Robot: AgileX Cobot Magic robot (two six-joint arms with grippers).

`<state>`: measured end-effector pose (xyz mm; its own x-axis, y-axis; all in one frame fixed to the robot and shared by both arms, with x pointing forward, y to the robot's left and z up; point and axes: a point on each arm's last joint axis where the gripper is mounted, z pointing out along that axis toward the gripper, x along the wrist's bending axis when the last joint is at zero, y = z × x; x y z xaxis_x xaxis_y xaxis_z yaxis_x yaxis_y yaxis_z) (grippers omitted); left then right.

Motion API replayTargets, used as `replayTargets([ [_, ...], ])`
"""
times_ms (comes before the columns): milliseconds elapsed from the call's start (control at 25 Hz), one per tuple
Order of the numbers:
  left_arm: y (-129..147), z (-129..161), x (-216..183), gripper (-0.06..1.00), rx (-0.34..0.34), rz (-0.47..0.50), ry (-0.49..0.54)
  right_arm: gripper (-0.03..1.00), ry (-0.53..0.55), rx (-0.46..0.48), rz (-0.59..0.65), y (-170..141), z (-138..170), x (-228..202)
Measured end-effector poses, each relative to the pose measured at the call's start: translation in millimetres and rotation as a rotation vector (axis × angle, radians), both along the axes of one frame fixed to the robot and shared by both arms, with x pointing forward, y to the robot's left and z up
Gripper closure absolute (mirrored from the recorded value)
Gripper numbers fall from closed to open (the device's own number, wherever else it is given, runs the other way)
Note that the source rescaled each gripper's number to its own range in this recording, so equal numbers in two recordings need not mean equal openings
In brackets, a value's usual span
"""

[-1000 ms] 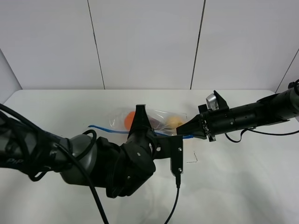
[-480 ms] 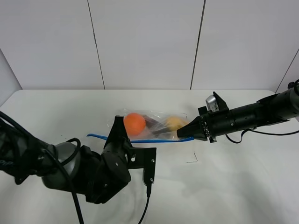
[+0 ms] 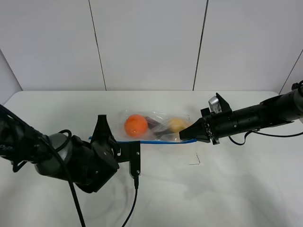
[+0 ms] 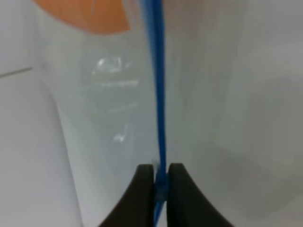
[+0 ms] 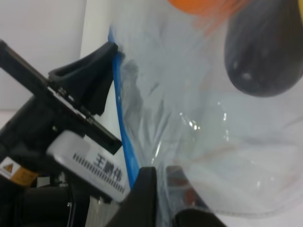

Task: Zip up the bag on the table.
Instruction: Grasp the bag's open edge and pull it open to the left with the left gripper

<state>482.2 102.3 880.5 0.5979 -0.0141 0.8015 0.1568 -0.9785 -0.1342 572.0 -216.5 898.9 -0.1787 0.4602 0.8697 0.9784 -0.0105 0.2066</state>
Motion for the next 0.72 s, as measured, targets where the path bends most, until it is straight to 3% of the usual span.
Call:
replayTargets([
  [720, 44, 0, 29, 0.94, -0.01, 0.169, 0.009, 0.97, 0.0, -0.001, 0.003, 1, 0, 0],
])
